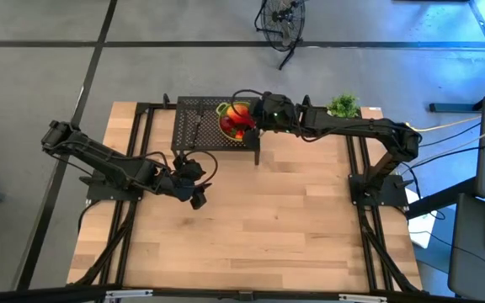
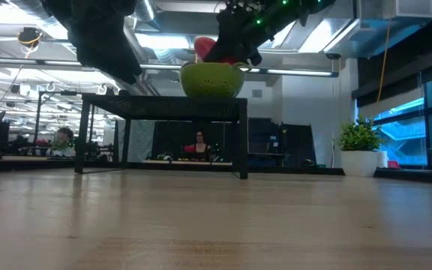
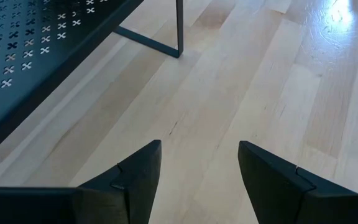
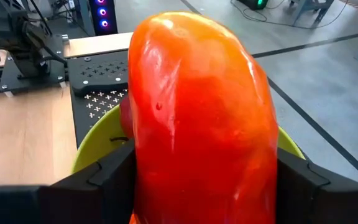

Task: Pick & Place Fruit
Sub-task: Put the red mango into the green strainer bowl on the shelf

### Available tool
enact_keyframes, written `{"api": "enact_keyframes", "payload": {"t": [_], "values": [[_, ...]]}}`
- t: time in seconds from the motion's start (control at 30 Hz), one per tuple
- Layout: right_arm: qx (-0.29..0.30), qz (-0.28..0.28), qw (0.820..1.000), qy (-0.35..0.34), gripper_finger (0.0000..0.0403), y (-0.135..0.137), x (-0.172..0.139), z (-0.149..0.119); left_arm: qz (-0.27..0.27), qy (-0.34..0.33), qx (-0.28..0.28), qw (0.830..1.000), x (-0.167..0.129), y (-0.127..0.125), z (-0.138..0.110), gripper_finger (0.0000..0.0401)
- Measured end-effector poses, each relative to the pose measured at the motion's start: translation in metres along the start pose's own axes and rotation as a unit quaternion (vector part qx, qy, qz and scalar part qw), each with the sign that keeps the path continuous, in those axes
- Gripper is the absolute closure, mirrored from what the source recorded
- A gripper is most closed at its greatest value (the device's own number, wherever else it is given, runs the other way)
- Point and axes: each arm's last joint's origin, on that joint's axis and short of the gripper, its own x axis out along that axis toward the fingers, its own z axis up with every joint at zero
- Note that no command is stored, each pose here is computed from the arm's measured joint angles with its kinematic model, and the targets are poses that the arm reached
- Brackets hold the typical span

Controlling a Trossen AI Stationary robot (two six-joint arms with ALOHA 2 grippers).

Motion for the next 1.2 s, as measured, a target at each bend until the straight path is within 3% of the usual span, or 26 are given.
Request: {"api": "enact_keyframes", "payload": {"t": [0.77, 1.2], "values": [[-0.030, -0.017, 0.999, 0.010, 0.0108, -0.0010, -0.0002, -0.0018, 0.000, 0.000, 0.000, 1.000, 0.0000, 0.0000, 0.0000, 0.0191], [-0.031, -0.030, 0.999, 0.002, 0.0060, -0.0015, -0.0002, -0.0002, 0.000, 0.000, 0.000, 1.000, 0.0000, 0.0000, 0.0000, 0.0191]]}}
